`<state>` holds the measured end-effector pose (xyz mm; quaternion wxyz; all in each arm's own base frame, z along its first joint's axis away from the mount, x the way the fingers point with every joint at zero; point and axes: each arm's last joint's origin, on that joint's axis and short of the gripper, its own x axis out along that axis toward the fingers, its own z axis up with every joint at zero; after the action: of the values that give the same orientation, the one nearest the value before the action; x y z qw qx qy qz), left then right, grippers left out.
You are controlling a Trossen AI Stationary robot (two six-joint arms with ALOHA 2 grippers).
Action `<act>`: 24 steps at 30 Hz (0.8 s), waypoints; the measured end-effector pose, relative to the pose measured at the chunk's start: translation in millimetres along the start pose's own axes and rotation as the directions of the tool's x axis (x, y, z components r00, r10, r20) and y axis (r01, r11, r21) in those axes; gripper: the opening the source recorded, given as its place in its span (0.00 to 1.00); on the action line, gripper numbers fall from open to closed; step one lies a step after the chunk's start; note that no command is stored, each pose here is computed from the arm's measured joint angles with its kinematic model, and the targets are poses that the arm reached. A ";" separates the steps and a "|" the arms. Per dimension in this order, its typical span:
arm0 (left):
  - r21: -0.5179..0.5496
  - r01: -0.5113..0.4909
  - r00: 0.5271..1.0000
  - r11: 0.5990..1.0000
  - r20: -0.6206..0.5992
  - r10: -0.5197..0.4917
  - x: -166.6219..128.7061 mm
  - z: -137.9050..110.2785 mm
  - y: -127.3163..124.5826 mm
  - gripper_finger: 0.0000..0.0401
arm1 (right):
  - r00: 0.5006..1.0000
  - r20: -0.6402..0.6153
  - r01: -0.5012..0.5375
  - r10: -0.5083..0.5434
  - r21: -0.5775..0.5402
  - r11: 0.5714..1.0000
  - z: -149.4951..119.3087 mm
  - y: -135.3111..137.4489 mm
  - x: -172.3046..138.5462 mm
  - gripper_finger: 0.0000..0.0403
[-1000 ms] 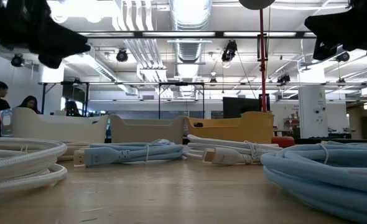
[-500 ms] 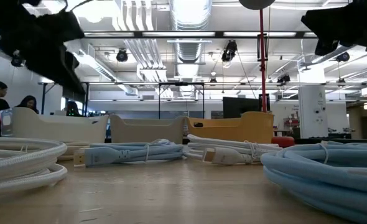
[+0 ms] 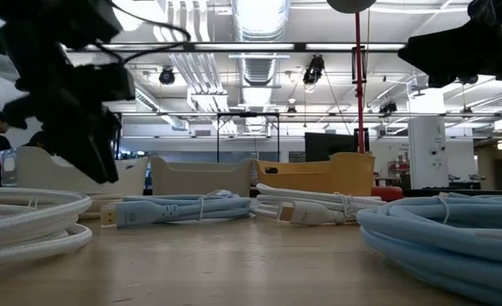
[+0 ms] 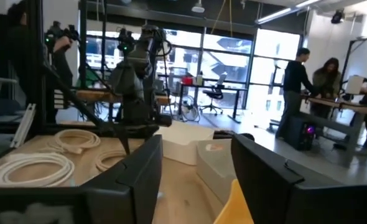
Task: Sort HDMI cables
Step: Put the top left brown hdmi cable into the white bin
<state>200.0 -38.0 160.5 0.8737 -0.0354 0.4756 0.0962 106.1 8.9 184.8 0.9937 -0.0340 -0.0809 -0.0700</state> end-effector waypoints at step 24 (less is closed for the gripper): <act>0.011 -0.038 0.999 0.999 -0.019 0.038 25.2 19.2 -0.1 0.06 | 1.000 -0.008 -0.005 0.005 -0.007 1.000 -0.9 0.4 0.6 0.49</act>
<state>229.2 -31.8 149.8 0.8671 -0.0227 0.4853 0.1099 106.9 9.2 184.0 0.9941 -0.0372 -0.0764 -0.0680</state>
